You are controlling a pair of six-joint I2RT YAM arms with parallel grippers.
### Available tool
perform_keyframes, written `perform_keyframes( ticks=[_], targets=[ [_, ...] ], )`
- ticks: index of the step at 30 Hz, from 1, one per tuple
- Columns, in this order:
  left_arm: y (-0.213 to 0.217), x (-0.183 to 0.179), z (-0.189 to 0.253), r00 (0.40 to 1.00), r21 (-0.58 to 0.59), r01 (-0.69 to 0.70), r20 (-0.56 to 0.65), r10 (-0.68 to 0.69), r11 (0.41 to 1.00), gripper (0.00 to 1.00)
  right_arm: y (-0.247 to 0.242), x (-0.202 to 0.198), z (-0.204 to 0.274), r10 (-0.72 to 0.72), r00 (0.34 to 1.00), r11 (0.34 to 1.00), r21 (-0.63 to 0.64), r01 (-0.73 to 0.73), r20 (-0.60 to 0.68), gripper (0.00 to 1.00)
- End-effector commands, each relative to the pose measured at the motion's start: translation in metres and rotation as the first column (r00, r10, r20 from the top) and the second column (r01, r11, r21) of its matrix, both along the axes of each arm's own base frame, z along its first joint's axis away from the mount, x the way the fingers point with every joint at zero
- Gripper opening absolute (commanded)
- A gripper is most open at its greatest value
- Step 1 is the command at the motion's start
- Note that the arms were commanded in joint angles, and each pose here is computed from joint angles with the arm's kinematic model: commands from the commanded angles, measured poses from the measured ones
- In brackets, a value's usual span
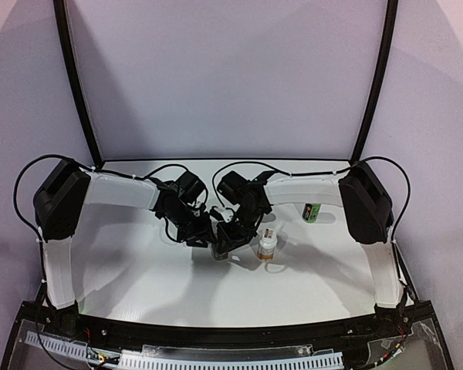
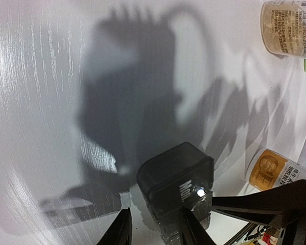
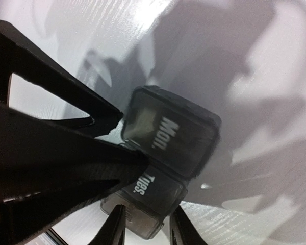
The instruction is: Sort the pills into containers
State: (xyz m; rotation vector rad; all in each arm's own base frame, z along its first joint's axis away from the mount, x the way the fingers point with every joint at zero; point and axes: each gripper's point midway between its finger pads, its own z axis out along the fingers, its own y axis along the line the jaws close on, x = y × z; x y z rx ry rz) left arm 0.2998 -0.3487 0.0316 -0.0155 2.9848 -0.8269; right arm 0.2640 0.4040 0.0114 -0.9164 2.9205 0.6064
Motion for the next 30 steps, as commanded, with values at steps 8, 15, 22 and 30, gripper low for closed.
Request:
perform_keyframes(
  ticks=[8, 15, 22, 30],
  targets=[
    [0.040, -0.044, -0.048, 0.981, 0.185, 0.020, -0.192, 0.016, 0.983, 0.32, -0.122, -0.060, -0.154, 0.101, 0.983, 0.817, -0.552, -0.169, -0.152, 0.45],
    [0.035, -0.037, -0.042, 0.986, 0.171, 0.021, -0.169, 0.008, 0.985, 0.32, -0.110, -0.050, -0.135, 0.031, 0.990, 0.895, -0.438, -0.088, -0.137, 0.40],
    [0.027, -0.021, -0.022, 0.995, 0.149, 0.036, -0.092, -0.022, 0.988, 0.32, -0.083, -0.033, -0.107, 0.021, 0.992, 0.961, -0.271, -0.055, -0.127, 0.42],
    [0.024, -0.003, 0.012, 0.999, 0.098, 0.014, 0.035, -0.018, 0.995, 0.39, -0.097, 0.007, -0.071, -0.077, 0.996, 0.968, -0.244, 0.065, -0.041, 0.54]
  ],
)
